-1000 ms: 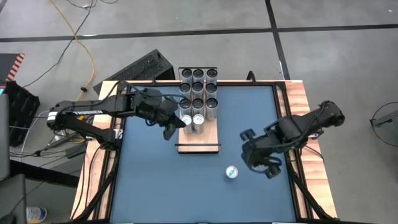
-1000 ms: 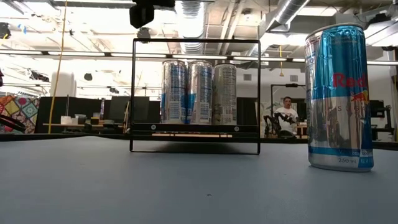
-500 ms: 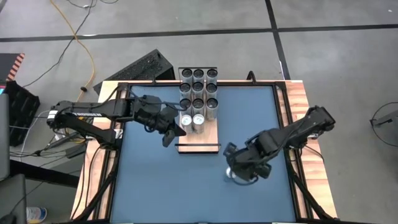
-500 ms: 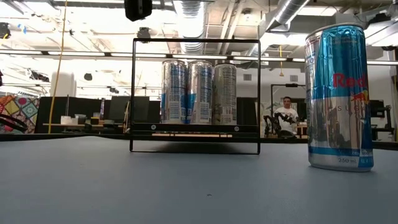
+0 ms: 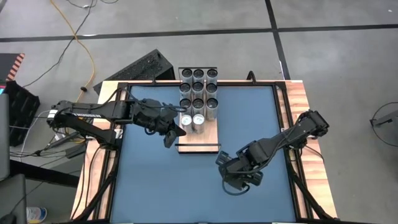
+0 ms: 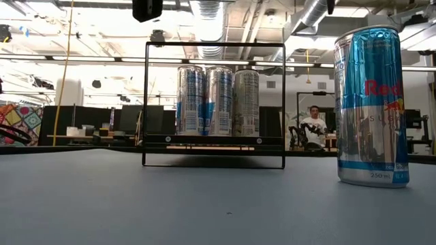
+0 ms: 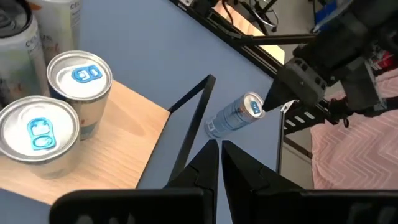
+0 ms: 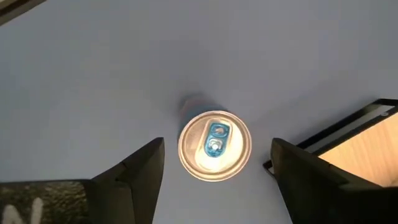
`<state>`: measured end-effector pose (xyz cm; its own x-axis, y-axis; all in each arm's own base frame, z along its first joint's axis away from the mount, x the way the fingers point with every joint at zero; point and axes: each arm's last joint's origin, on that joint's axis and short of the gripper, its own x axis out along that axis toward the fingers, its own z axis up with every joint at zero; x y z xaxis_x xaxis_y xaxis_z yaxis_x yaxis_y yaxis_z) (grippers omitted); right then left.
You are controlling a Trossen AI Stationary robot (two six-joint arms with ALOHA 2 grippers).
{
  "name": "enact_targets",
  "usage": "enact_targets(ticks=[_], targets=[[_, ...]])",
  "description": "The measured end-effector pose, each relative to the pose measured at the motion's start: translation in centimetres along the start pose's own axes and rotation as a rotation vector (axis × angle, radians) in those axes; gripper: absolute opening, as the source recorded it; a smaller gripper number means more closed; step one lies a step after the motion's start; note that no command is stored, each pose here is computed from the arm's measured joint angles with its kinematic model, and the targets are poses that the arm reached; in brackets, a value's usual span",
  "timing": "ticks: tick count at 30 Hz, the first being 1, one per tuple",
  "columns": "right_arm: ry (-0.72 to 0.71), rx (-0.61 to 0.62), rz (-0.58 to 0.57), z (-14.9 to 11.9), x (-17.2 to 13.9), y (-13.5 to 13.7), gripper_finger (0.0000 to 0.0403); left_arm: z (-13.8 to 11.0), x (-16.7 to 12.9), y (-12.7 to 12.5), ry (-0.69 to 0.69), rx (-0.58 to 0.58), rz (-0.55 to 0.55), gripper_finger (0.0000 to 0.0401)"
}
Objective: Place canned beverage on shelf
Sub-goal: Put the blue soda can on the shelf
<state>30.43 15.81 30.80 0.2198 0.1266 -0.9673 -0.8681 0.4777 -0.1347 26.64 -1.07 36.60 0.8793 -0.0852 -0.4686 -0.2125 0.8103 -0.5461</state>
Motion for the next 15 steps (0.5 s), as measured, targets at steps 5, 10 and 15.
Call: enact_targets(ticks=[5, 10, 15], targets=[[0.006, -0.002, 0.004, 0.0, 0.0, 0.1, 0.0279, -0.1, 0.0, 0.0, 0.008, -0.010, -0.003, 0.0007], [0.033, -0.013, 0.040, -0.2, 0.7, 0.7, 0.0279, 0.0, 0.0, 0.0, 0.007, -0.011, -0.004, 0.0007], [0.055, -0.011, 0.050, -0.7, 2.7, 1.0, 0.0279, 0.0, 0.0, 0.1, -0.010, -0.011, 0.018, 0.0007]])
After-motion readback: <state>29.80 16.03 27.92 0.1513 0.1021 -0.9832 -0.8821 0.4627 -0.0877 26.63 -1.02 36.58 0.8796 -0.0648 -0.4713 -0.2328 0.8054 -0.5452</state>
